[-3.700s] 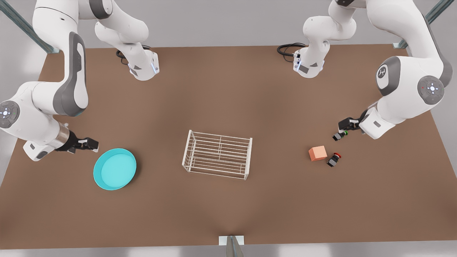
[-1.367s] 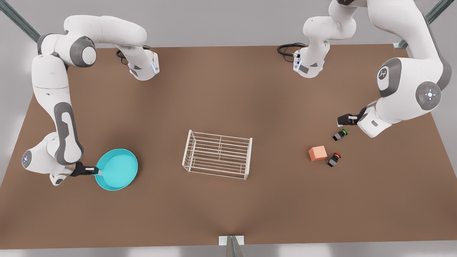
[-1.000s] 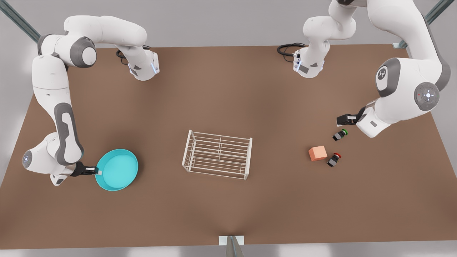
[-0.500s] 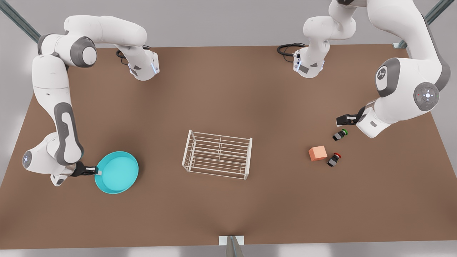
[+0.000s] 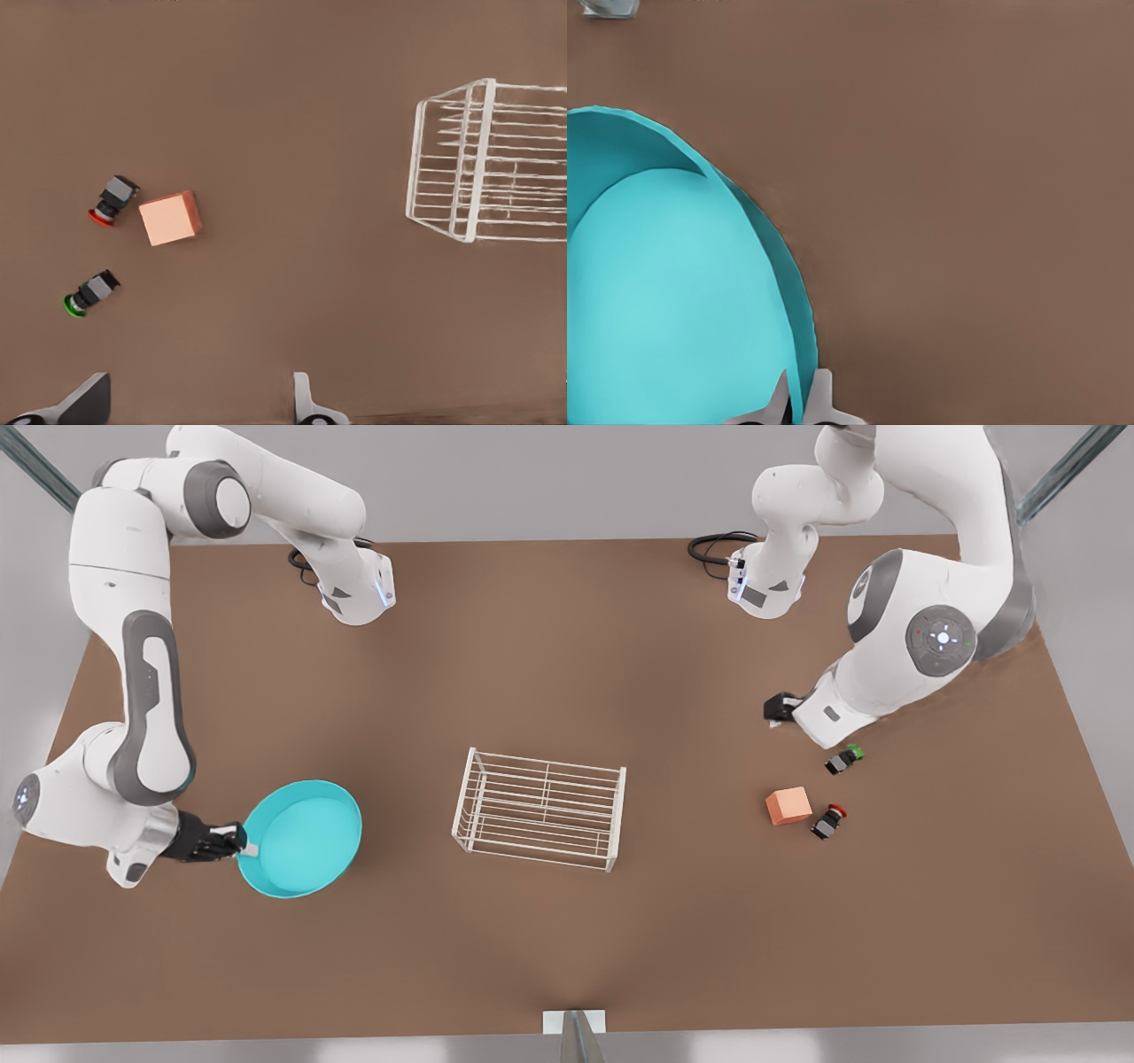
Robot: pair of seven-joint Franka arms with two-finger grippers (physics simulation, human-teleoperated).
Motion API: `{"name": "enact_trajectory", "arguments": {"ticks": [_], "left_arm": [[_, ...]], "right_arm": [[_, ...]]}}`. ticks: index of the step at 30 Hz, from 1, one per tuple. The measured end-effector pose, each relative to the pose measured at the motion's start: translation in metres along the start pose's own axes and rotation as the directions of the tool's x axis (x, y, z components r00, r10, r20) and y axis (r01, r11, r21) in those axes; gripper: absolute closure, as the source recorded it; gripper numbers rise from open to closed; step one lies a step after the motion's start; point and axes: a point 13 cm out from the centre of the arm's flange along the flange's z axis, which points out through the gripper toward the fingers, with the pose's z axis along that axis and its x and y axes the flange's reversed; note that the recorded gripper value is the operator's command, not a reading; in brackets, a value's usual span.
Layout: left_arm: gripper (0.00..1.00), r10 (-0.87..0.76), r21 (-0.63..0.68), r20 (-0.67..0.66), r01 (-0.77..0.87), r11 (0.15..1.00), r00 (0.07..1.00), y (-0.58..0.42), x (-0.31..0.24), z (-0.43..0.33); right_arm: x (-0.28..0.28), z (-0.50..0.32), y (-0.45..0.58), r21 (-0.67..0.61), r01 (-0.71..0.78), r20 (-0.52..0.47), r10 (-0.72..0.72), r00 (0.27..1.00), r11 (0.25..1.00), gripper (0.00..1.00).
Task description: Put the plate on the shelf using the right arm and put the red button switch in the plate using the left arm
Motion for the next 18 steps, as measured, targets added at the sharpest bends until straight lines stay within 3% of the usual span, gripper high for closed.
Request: {"name": "enact_trajectory", "arguments": {"ticks": [2,4,8,12,15,16,18], "left_arm": [[0.0,0.102,-0.036,0.005,-0.102,0.994,0.995,-0.081,0.021,0.002],[0.0,0.065,-0.049,0.019,-0.064,0.997,0.998,-0.08,0.021,-0.002],[0.0,-0.147,-0.05,0.018,0.147,0.988,0.989,0.01,0.0,-0.003],[0.0,-0.296,-0.029,-0.077,0.294,0.955,0.952,0.149,0.011,0.046],[0.06,-0.256,-0.018,-0.128,0.256,0.967,0.958,0.211,0.051,0.112],[0.0,-0.231,-0.009,-0.138,0.232,0.973,0.963,0.224,0.06,0.141],[0.0,-0.157,0.052,-0.137,0.165,0.985,0.978,0.242,0.051,0.196]], "right_arm": [[-0.021,-0.006,0.047,-0.009,0.075,-0.005,-0.075,0.997,0.997,0.84],[-0.041,-0.005,0.101,-0.022,0.15,-0.018,-0.15,0.988,0.988,0.84],[-0.05,0.021,0.194,-0.064,0.241,-0.081,-0.246,0.966,0.968,0.83],[-0.041,0.058,0.278,-0.105,0.311,-0.151,-0.324,0.934,0.945,0.82],[-0.026,0.091,0.313,-0.133,0.327,-0.207,-0.348,0.914,0.936,0.82],[-0.022,0.102,0.318,-0.139,0.324,-0.222,-0.349,0.911,0.936,0.81],[-0.012,0.124,0.322,-0.149,0.31,-0.252,-0.339,0.906,0.939,0.8]]}}
